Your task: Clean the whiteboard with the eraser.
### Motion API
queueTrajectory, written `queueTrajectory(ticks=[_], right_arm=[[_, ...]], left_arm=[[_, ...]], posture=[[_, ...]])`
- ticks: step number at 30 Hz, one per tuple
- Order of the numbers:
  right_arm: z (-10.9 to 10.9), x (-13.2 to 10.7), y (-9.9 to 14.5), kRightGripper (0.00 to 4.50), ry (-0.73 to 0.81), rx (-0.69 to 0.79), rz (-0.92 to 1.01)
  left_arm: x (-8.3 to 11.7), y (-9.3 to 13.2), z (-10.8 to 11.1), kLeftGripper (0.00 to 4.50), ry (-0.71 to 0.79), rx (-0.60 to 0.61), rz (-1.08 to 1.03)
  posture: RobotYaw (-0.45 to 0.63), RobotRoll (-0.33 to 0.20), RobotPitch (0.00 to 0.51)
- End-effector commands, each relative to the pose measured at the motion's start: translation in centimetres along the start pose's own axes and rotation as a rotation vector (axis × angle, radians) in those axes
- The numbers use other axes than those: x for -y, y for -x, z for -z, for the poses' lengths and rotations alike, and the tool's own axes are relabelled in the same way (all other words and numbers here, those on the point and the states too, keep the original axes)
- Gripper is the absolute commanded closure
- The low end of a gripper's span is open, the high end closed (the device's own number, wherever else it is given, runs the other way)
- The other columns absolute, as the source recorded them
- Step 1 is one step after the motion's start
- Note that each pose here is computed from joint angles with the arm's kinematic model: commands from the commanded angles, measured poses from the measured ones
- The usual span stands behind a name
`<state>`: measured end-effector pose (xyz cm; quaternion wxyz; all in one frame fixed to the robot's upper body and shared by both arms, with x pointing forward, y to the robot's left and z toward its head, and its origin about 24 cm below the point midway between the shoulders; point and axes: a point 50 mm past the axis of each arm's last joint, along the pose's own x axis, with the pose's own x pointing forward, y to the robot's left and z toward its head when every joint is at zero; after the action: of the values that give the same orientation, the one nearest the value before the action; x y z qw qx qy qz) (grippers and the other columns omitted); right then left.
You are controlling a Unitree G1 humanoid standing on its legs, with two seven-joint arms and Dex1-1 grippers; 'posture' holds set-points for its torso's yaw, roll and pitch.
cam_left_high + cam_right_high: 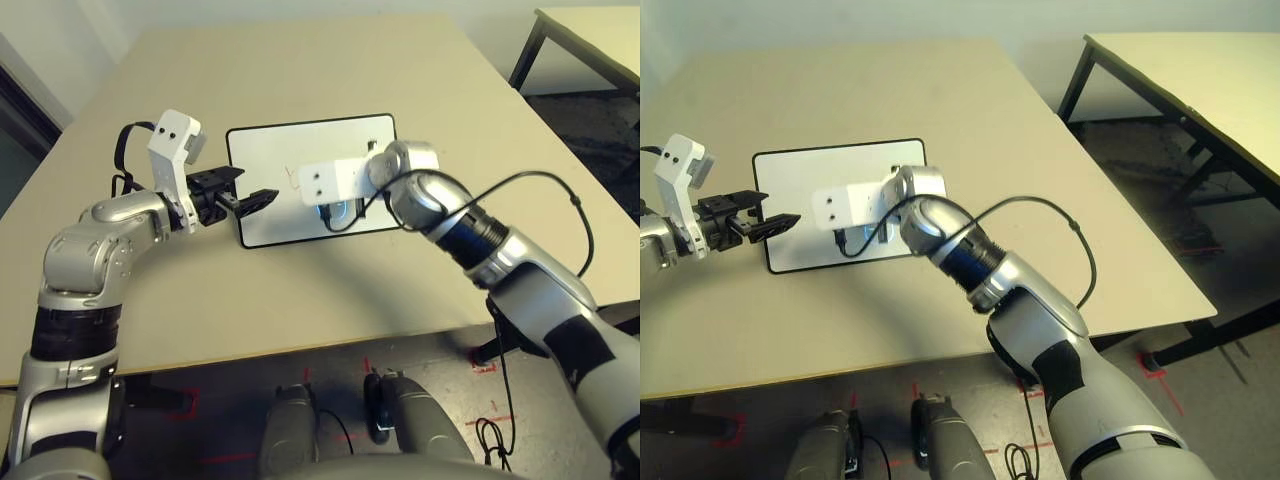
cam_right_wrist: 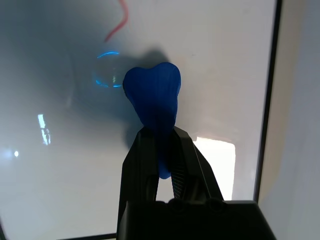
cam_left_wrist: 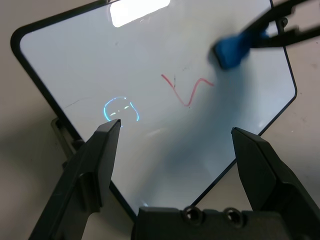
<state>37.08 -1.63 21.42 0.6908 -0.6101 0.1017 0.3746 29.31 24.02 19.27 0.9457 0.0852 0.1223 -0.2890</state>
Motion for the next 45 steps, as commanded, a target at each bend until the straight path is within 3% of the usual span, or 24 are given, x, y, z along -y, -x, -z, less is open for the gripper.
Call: queueTrajectory(ticks=[1,6,9,15,19,23,30,33,45], right_arm=[[0.1,-1.9,-0.5,4.20,0.012,0.004,-0.063],[0.9,-5.5,0.0,4.20,0.066,0.004,-0.168],[1.6,-5.8,0.1,4.20,0.068,-0.017,-0.176],[2.8,-0.3,-0.5,4.20,-0.041,-0.083,0.008],[3.3,1.8,-0.7,4.20,-0.086,-0.094,0.072],[3.3,1.7,-0.9,4.21,-0.090,-0.093,0.062],[1.7,-2.4,-0.5,4.21,-0.014,-0.014,-0.075],[1.6,-2.9,-0.2,4.21,-0.003,-0.010,-0.091],[1.6,1.8,-0.9,4.21,-0.057,-0.043,0.069]], left_arm=[[0.2,0.1,0.3,0.00,0.009,-0.011,0.004],[0.1,0.1,0.3,0.00,0.012,-0.010,0.002],[0.0,0.1,0.3,0.00,0.012,-0.011,0.002],[-0.2,-0.2,0.4,0.00,0.014,-0.011,0.008],[-0.2,-0.3,0.5,0.00,0.015,-0.010,0.014],[-0.1,-0.5,0.6,0.00,0.017,-0.011,0.020],[-0.1,-0.6,0.6,0.00,0.020,-0.008,0.024],[0.0,-0.7,0.6,0.00,0.021,-0.006,0.027],[0.3,-1.0,0.8,0.00,0.024,-0.004,0.040]], posture=[[0.04,0.000,0.144],[0.04,0.000,0.144],[0.03,0.000,0.143],[0.02,0.000,0.140],[0.02,0.000,0.141],[0.02,0.000,0.139],[0.02,0.000,0.138],[0.01,0.000,0.138],[0.02,0.000,0.132]])
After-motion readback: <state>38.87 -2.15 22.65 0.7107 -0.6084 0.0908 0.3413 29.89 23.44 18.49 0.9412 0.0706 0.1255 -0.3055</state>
